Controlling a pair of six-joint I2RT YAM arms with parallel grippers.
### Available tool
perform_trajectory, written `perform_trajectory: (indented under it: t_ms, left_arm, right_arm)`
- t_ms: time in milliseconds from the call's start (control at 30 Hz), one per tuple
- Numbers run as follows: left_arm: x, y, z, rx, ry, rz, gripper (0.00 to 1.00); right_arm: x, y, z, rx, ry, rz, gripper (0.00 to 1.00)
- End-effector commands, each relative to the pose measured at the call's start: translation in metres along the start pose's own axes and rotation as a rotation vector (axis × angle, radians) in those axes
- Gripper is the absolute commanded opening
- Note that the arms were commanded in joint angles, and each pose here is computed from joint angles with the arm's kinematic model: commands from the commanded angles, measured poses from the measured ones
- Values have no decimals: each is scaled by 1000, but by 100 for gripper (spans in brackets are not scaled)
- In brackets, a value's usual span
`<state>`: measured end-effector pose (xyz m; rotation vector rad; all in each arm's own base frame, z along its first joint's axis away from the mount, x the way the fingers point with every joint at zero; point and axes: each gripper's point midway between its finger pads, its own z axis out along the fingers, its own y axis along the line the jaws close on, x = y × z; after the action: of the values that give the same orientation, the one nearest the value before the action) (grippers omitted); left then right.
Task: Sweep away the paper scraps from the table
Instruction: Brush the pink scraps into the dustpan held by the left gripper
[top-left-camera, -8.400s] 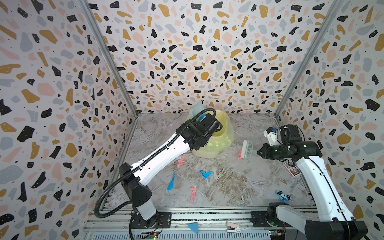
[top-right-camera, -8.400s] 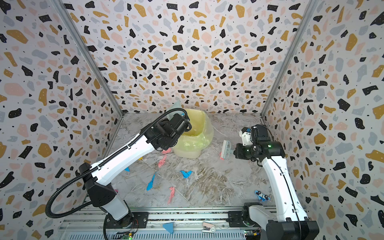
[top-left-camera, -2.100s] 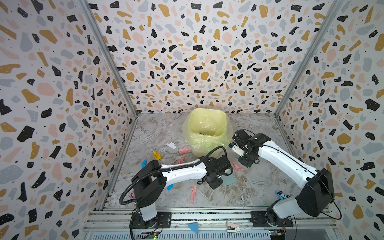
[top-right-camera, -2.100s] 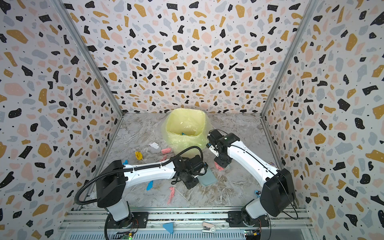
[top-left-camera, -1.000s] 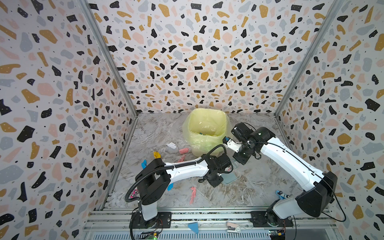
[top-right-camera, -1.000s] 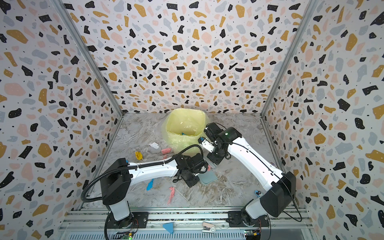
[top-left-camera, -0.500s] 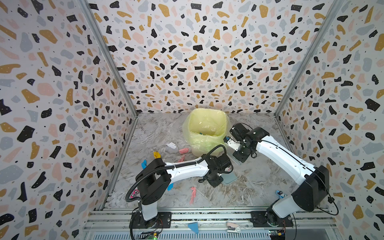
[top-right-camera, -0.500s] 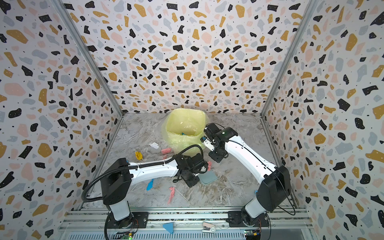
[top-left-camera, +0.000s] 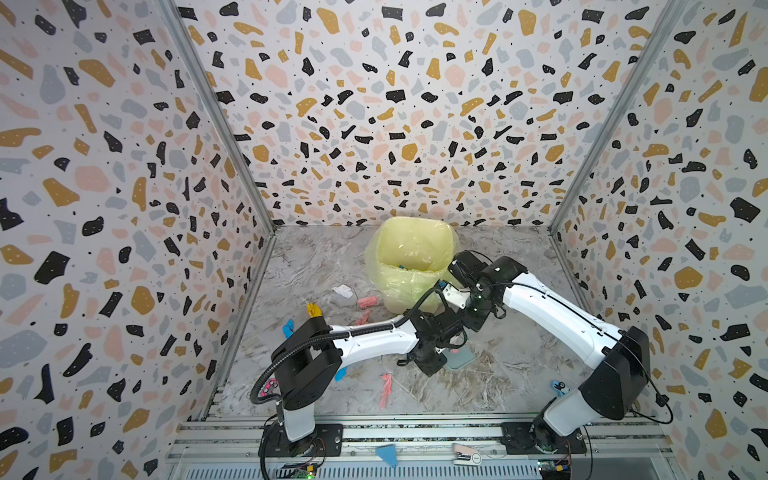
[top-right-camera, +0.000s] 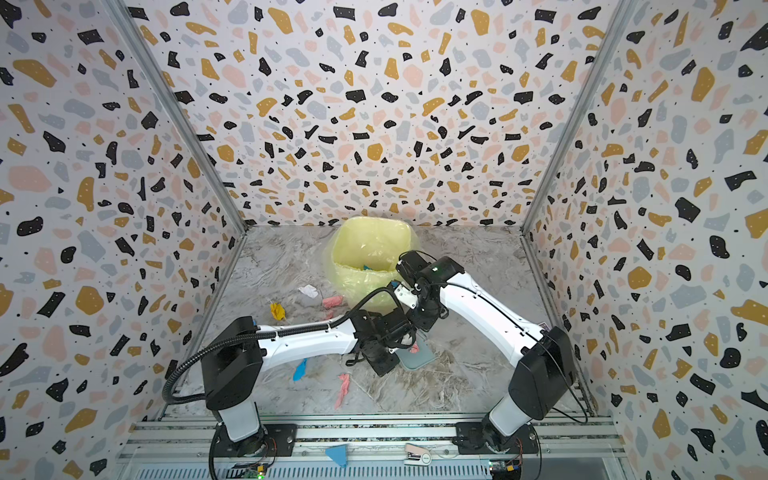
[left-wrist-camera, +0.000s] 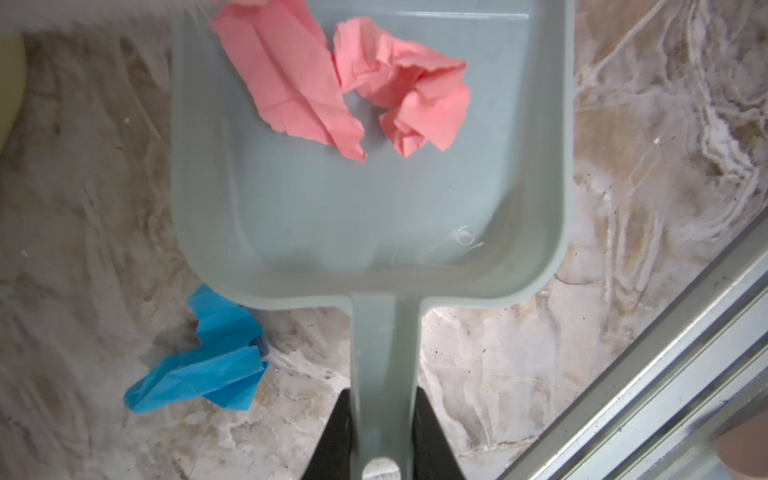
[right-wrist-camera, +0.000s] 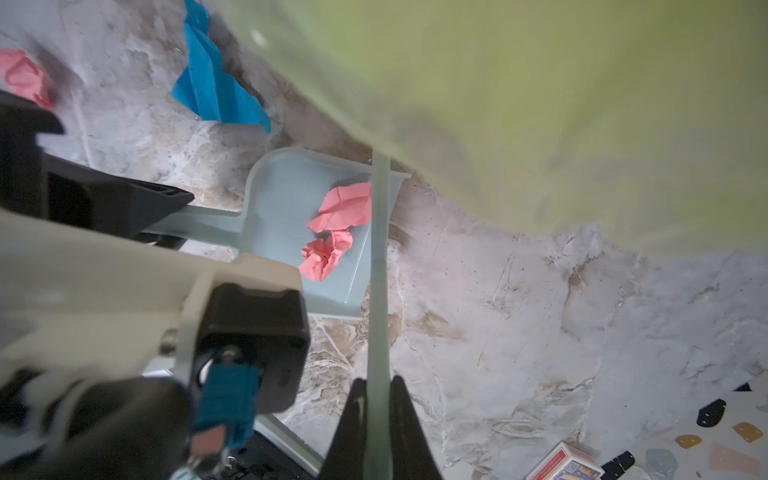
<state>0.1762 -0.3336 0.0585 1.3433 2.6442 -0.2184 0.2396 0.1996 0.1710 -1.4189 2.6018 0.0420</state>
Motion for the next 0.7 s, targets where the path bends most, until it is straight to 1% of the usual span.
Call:
perform_trajectory:
  t_ms: [0,167,367,500,667]
  left_arm:
    - [-6,0,-2,7,-21,-12,7]
    - [-7,2,-5,-1,-39,-19,7]
    - [-4,4,-9,-8,-74,-33,7]
    - [-5,6,-15,-12,-111,-42,7]
    - [-12,9,-25,-25,-172,-48,7]
  right_arm:
    - [-5,19,-29,-65,-69,-23,0]
    - [-1,8,-36,-1,-65,-9,0]
    - [0,-12,-54,44,-124,43,0]
    - [4,-19,-64,51,-156,67,0]
    - [-1,-15,-76,21,-217,60,0]
